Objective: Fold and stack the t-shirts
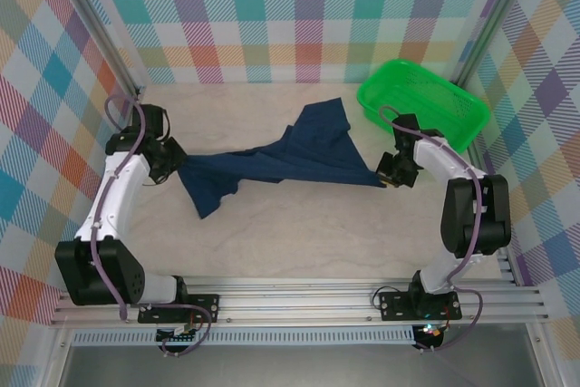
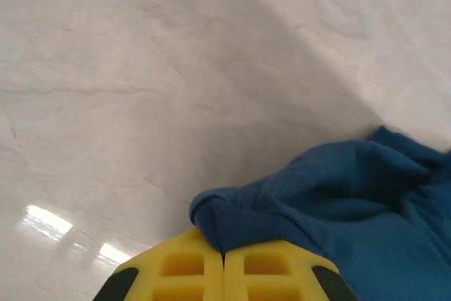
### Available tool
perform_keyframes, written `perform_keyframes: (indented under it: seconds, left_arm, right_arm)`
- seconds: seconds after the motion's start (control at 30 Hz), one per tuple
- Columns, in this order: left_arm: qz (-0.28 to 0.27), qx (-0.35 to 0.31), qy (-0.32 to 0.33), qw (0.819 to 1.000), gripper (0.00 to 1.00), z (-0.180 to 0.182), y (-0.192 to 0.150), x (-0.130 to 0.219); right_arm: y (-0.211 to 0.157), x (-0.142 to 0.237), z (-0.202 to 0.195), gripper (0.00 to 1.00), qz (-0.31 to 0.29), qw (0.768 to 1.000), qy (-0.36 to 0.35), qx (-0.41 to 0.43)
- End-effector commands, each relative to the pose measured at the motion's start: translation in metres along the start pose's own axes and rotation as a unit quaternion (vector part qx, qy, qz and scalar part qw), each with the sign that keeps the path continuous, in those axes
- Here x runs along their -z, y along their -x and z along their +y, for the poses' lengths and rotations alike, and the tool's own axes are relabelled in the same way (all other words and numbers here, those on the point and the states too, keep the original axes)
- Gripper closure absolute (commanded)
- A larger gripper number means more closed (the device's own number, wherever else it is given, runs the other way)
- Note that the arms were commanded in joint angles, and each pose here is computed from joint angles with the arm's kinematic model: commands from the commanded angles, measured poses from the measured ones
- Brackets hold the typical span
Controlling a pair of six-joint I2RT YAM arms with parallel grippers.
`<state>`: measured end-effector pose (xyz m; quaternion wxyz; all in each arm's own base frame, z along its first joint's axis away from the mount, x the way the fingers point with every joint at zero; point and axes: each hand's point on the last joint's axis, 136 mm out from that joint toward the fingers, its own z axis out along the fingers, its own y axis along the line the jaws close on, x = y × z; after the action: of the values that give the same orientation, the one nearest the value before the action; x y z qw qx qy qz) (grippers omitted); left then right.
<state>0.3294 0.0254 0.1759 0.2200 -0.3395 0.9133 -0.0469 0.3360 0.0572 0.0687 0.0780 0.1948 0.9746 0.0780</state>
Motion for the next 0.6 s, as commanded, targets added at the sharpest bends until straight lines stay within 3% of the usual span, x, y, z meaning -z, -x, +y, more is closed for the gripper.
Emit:
perform_keyframes:
  seconds: [0.0, 0.07, 0.13, 0.3, 0.37, 0.5, 0.57]
  left_arm:
    - [0.037, -0.037, 0.058, 0.997, 0.79, 0.021, -0.005, -0.046]
    - [0.066, -0.053, 0.097, 0.992, 0.65, 0.031, -0.009, -0.074]
    - [0.066, -0.056, 0.124, 0.989, 0.59, 0.039, -0.008, -0.083]
    - [-0.005, -0.024, 0.153, 0.988, 0.51, 0.062, -0.009, -0.042]
    - [-0.002, -0.011, 0.118, 0.993, 0.54, 0.063, -0.029, -0.033]
    - [0.057, 0.016, 0.116, 0.991, 0.8, 0.082, -0.077, -0.039]
    - [0.08, 0.019, 0.114, 0.99, 0.85, 0.087, -0.09, -0.053]
  right_arm:
    - [0.001, -0.008, 0.011, 1.0, 0.025, 0.999, 0.016, 0.02]
    - [-0.002, -0.015, 0.022, 1.0, 0.043, 0.998, 0.029, 0.03]
    - [-0.005, -0.018, 0.029, 1.0, 0.052, 0.997, 0.031, 0.039]
    - [-0.007, -0.016, 0.036, 1.0, 0.047, 0.997, 0.03, 0.048]
    - [-0.008, -0.015, 0.036, 1.0, 0.045, 0.997, 0.027, 0.048]
    - [-0.01, -0.016, 0.036, 1.0, 0.046, 0.997, 0.026, 0.05]
    - [-0.01, -0.016, 0.036, 1.0, 0.047, 0.997, 0.026, 0.051]
